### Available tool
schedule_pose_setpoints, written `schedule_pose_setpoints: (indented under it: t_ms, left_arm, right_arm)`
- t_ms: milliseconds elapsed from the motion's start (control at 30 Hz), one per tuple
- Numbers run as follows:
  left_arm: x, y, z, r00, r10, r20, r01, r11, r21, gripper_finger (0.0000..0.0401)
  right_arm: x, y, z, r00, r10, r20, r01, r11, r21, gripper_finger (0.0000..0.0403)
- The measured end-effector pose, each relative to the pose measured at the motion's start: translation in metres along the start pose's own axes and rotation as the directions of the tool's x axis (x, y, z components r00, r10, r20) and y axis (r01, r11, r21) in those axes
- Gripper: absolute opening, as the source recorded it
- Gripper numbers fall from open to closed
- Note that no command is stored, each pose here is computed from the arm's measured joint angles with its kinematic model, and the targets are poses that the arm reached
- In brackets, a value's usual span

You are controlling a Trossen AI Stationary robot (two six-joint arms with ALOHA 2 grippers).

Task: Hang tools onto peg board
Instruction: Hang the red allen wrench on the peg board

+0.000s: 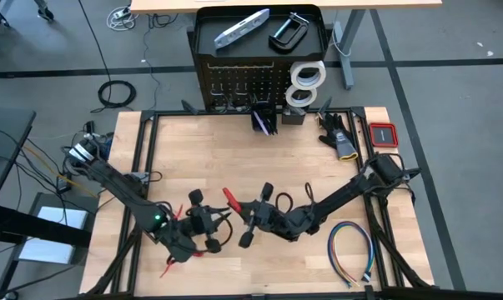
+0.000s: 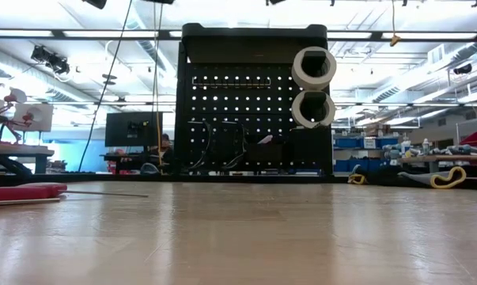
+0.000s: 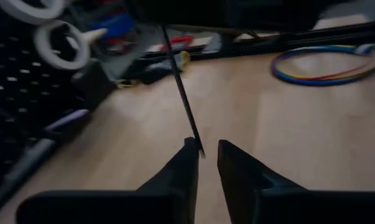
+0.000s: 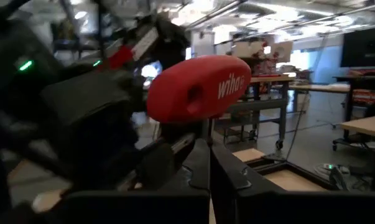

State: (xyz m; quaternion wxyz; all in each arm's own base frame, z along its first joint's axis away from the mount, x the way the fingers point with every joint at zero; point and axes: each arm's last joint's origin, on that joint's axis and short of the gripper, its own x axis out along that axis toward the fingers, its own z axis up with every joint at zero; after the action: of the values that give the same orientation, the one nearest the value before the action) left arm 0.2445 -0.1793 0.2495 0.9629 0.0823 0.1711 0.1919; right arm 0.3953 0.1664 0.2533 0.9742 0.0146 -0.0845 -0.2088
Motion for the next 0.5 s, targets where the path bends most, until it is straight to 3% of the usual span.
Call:
schedule_pose_setpoints:
  t_ms: [167,500]
  left_arm:
    - [-0.006,-0.002,0.001,0.995,-0.094,-0.023,0.093,0.996,-0.005,0.0084]
    - [-0.006,-0.002,0.000,0.992,-0.119,-0.034,0.118,0.993,-0.007,0.0095]
  right_arm:
    - [-0.002,-0.004,0.015,0.996,0.065,-0.064,-0.066,0.998,-0.022,0.0005]
    - [0.006,-0.012,0.012,0.931,0.321,-0.175,-0.316,0.947,0.057,0.0004]
